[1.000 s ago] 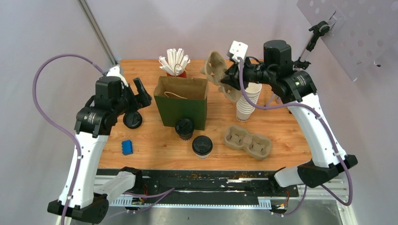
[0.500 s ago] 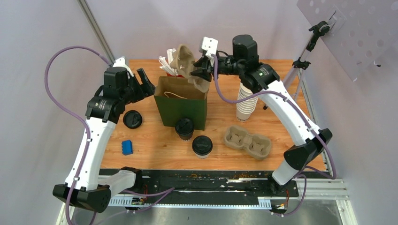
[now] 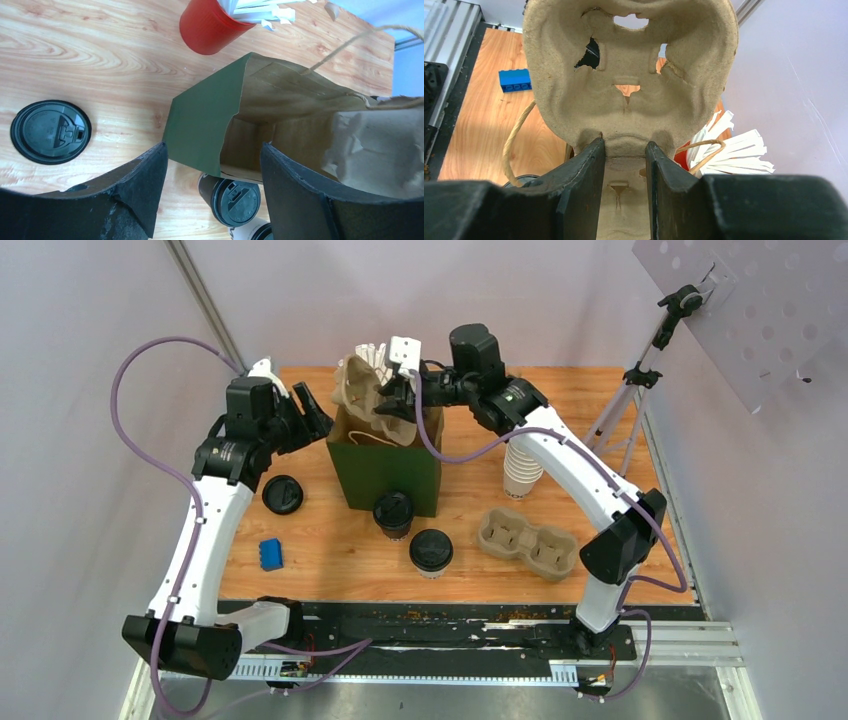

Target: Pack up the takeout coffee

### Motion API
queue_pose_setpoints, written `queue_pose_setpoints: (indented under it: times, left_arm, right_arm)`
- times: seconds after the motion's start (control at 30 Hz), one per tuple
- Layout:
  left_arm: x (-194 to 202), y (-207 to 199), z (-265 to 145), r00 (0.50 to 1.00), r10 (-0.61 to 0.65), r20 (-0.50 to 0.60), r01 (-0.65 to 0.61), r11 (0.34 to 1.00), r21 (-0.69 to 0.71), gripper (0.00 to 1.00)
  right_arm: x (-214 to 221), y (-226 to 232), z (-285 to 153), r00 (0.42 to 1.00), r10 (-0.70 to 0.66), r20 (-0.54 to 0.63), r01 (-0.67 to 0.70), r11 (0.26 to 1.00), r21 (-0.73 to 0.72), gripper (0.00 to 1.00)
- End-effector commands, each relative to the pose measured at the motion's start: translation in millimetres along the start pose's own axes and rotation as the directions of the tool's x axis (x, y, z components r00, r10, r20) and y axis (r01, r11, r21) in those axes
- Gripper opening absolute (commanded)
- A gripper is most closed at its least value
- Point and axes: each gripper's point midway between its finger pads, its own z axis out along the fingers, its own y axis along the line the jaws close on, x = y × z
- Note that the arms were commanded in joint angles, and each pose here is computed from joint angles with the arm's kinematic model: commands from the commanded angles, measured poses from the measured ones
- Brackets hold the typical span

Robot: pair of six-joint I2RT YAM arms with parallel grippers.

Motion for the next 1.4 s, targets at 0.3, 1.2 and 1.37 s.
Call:
queue_pose_setpoints:
  times: [0.3,1.2,1.37]
  left_arm:
    - [-8,-22,20,0.998,0.057,0.026,-0.061,0.988,0.14,0.7]
    - [-9,-31,40,0.996,0.087,0.013,-0.088,0.972,0.217,0.04]
    - [-6,-36,37,0.998,0.068,0.011,-0.068,0.967,0.247,0.0]
  right_arm:
    - [2,-11,-1,0.995,-0.098,-0.02,0.098,0.995,0.019,0.29]
    - [75,7,4,0.966,-0.056,-0.253,0.055,0.998,-0.012,0.28]
    - [96,13,12,0.938,-0.041,-0.345,0.04,0.999,-0.011,0.28]
